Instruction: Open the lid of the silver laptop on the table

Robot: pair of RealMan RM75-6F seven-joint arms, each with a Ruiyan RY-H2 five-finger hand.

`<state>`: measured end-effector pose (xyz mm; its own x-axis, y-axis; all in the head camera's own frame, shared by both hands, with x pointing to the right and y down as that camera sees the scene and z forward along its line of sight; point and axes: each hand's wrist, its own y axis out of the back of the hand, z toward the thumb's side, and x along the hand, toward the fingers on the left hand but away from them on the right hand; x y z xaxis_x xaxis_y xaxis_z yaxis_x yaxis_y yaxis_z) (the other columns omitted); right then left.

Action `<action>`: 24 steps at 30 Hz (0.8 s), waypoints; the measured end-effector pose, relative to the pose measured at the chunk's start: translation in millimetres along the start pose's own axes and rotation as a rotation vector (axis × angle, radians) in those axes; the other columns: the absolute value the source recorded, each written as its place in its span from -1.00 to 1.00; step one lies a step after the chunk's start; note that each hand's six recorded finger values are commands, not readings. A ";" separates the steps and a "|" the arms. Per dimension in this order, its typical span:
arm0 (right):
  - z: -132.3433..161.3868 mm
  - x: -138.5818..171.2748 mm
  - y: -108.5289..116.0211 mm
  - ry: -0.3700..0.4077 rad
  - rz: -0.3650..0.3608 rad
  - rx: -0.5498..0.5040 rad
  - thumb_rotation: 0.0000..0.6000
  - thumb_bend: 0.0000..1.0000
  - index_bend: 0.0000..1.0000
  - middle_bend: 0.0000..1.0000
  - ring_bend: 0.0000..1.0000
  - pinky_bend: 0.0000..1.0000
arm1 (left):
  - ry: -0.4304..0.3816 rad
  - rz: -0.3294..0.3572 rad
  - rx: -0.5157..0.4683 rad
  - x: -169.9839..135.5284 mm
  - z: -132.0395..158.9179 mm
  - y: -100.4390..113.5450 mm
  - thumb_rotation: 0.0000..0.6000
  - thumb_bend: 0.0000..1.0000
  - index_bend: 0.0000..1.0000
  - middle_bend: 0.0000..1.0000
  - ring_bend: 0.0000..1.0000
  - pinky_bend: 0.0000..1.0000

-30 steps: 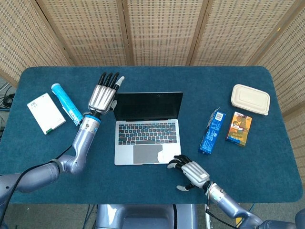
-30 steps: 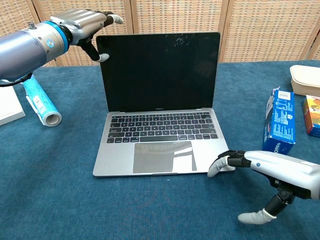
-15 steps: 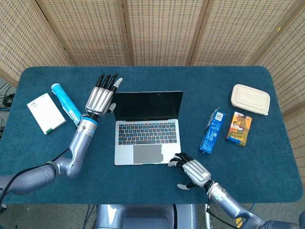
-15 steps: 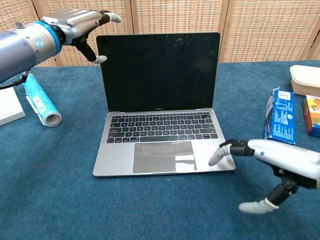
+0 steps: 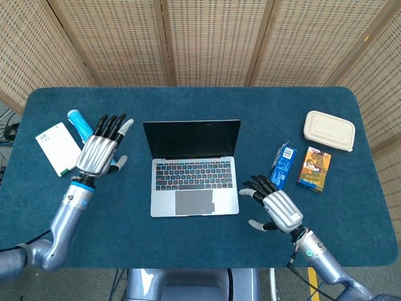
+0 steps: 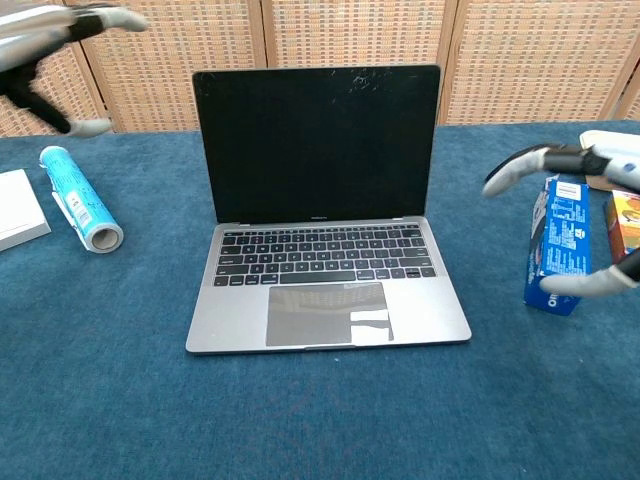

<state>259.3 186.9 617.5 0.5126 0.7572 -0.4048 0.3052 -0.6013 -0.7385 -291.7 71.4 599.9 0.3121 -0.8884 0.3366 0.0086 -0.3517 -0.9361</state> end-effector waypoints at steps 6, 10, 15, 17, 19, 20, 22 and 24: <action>-32.4 20.0 32.2 -0.133 -0.116 0.107 1.00 -0.48 -0.54 -0.69 -1.00 -0.95 | 0.093 -0.012 0.005 -59.4 -44.0 1.9 1.00 -0.34 -1.00 -1.00 -1.00 -1.00; -50.6 38.5 48.2 -0.213 -0.186 0.176 1.00 -0.48 -0.54 -0.70 -1.00 -0.95 | 0.169 -0.009 -0.013 -100.0 -70.0 -0.7 1.00 -0.34 -1.00 -1.00 -1.00 -1.00; -66.6 60.2 59.1 -0.293 -0.239 0.246 1.00 -0.48 -0.54 -0.70 -1.00 -0.95 | 0.257 0.009 -0.029 -142.0 -96.3 -2.5 1.00 -0.34 -1.00 -1.00 -1.00 -1.00; -70.7 66.9 60.9 -0.317 -0.253 0.273 1.00 -0.48 -0.54 -0.70 -1.00 -0.95 | 0.283 0.020 -0.033 -155.3 -102.5 -3.0 1.00 -0.34 -1.00 -1.00 -1.00 -1.00; -73.8 73.4 62.1 -0.338 -0.266 0.297 1.00 -0.48 -0.54 -0.70 -1.00 -0.95 | 0.301 0.028 -0.041 -166.2 -105.8 -3.8 1.00 -0.34 -1.00 -1.00 -1.00 -1.00; -75.7 78.6 62.6 -0.355 -0.276 0.311 1.00 -0.48 -0.54 -0.70 -1.00 -0.95 | 0.311 0.034 -0.046 -173.2 -107.4 -4.5 1.00 -0.34 -1.00 -1.00 -1.00 -1.00; -78.3 86.5 62.8 -0.380 -0.289 0.325 1.00 -0.48 -0.54 -0.70 -1.00 -0.95 | 0.321 0.041 -0.051 -182.8 -108.8 -5.8 1.00 -0.34 -1.00 -1.00 -1.00 -1.00; -80.5 94.6 62.6 -0.404 -0.299 0.332 1.00 -0.48 -0.54 -0.71 -1.00 -0.95 | 0.327 0.043 -0.057 -191.7 -108.6 -7.5 1.00 -0.34 -1.00 -1.00 -1.00 -1.00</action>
<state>391.5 200.4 576.4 0.0778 0.9573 -0.2786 0.0891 -0.2850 -0.9544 -454.7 212.3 553.5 -0.0105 -0.9473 0.3201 -0.0541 -0.3191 -0.9462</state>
